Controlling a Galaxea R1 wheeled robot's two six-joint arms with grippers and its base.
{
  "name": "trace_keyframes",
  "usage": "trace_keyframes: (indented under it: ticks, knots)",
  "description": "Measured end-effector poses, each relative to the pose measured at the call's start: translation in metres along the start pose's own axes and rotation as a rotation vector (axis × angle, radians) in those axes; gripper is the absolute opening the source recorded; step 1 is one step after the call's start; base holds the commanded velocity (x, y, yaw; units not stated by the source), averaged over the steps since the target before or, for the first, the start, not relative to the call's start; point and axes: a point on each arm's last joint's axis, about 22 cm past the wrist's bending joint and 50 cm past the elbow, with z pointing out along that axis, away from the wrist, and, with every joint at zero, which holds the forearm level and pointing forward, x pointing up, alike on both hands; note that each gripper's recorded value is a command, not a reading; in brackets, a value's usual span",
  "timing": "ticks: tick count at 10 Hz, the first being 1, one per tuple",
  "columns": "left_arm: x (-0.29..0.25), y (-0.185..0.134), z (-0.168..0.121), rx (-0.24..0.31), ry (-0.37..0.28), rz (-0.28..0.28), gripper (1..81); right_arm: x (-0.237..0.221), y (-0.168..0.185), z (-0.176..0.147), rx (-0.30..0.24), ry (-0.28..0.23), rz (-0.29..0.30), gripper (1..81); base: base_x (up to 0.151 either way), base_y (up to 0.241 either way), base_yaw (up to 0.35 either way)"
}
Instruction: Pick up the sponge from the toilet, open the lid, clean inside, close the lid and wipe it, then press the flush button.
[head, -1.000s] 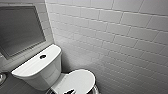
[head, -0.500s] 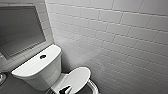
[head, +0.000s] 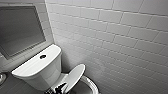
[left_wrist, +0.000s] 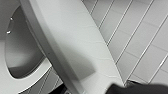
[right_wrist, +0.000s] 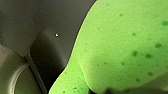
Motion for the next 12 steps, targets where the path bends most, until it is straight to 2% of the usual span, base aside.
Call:
trace_keyframes:
  ticks: [4, 6, 8, 11, 12]
  knots:
    - [0.006, 0.019, -0.007, -0.032, 0.018, -0.026, 81.1, 0.002, -0.004, 0.002, 0.009, 0.001, -0.007, 1.0, 0.0, 0.0, 0.0]
    - [0.009, 0.018, -0.008, -0.032, 0.023, -0.085, 81.1, 0.002, -0.004, 0.002, 0.009, 0.002, -0.006, 1.0, 0.0, 0.0, 0.0]
    - [0.017, 0.024, -0.011, -0.039, 0.031, -0.112, 81.1, 0.002, -0.004, 0.002, 0.009, 0.003, -0.007, 1.0, 0.0, 0.0, 0.0]
    - [0.048, 0.048, -0.028, -0.087, 0.086, -0.144, 81.1, 0.003, -0.004, 0.003, 0.01, 0.003, -0.007, 1.0, 0.0, 0.0, 0.0]
    - [0.056, 0.051, -0.032, -0.097, 0.1, -0.17, 81.1, 0.003, -0.004, 0.003, 0.01, 0.003, -0.007, 1.0, 0.0, 0.0, 0.0]
